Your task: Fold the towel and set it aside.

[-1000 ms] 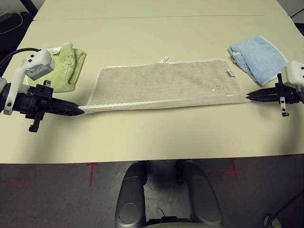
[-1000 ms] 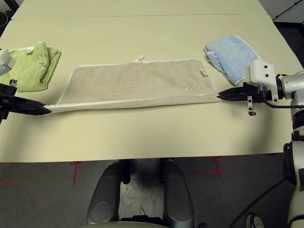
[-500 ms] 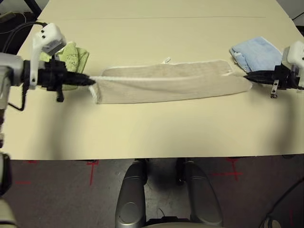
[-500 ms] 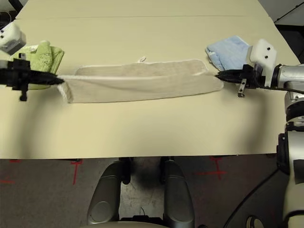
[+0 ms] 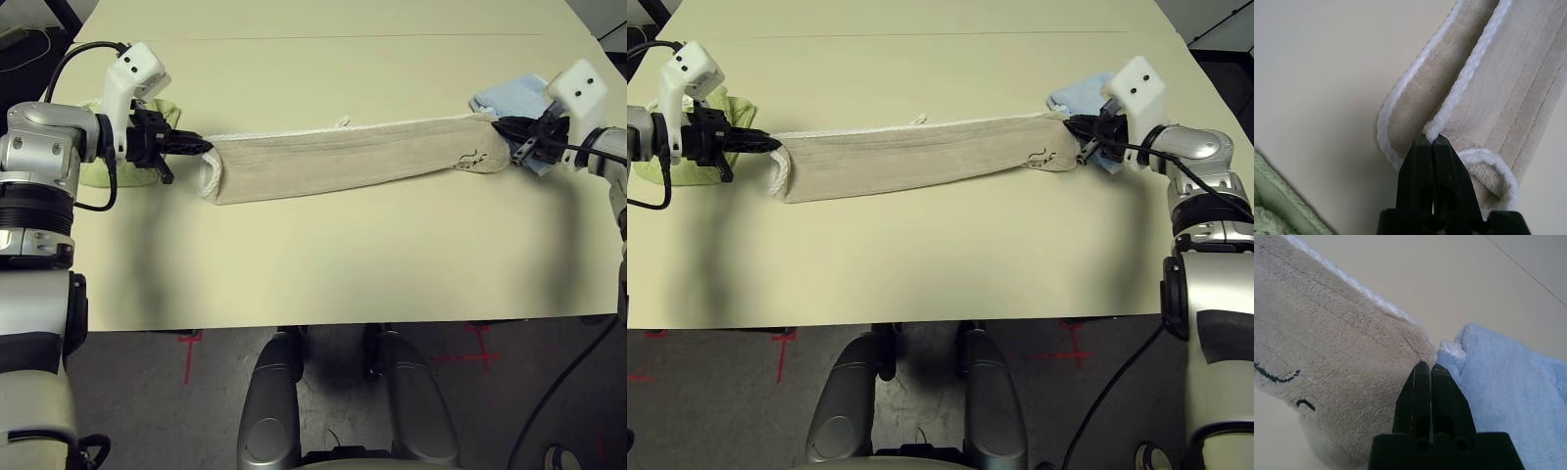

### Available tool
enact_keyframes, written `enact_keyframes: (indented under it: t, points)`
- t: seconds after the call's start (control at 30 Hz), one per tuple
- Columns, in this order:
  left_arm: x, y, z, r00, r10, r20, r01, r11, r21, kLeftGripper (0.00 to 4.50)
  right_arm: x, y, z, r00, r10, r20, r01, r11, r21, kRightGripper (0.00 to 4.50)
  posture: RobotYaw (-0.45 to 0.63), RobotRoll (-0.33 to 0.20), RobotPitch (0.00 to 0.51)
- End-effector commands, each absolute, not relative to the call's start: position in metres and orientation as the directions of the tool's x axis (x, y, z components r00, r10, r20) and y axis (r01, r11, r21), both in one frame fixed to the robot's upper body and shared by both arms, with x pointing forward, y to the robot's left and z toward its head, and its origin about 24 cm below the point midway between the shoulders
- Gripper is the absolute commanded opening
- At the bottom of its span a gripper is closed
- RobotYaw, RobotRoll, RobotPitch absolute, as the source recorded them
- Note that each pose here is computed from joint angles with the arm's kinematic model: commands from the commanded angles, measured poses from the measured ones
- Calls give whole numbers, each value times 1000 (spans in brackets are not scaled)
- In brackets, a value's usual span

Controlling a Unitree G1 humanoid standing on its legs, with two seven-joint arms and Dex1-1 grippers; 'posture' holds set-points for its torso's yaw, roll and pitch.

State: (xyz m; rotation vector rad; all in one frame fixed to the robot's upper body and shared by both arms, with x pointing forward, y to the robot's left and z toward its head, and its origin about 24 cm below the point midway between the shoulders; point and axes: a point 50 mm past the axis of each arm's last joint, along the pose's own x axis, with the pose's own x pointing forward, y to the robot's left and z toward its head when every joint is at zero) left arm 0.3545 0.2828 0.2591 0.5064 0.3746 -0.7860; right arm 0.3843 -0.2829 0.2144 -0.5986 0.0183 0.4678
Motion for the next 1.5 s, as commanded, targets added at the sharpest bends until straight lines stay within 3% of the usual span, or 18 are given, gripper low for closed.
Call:
enact_keyframes:
  t: [0.03, 0.33, 0.77, 0.9, 1.2, 1.3, 1.37, 1.5]
  points:
    - [353, 291, 259, 664, -538, -520, 731, 614, 298, 28, 388, -279, 212, 900, 398, -175, -425, 722, -545, 0, 41, 0, 300]
    - [362, 295, 257, 727, -461, -509, 668, 646, 369, 28, 393, -265, 204, 881, 409, -238, -467, 669, -578, 0, 51, 0, 307]
    - [368, 290, 248, 685, -465, -560, 705, 615, 352, 28, 396, -265, 202, 909, 333, -250, -415, 672, -614, 0, 44, 0, 306]
    - [369, 291, 246, 692, -448, -566, 698, 615, 367, 1010, 398, -261, 203, 912, 337, -232, -407, 687, -602, 1122, 45, 0, 304]
    - [371, 293, 264, 784, -397, -477, 610, 636, 472, 4393, 394, -264, 216, 907, 410, -97, -393, 740, -545, 4472, 40, 0, 297]
    - [372, 292, 273, 812, -409, -416, 580, 645, 497, 4452, 389, -266, 220, 880, 474, -28, -424, 758, -495, 4492, 41, 0, 296]
    - [372, 287, 280, 812, -474, -342, 584, 654, 481, 4452, 385, -268, 220, 853, 521, 22, -457, 766, -452, 4492, 43, 0, 294]
    - [368, 269, 279, 714, -679, -171, 683, 624, 380, 4452, 375, -266, 210, 746, 660, 89, -603, 726, -330, 4492, 43, 0, 295]
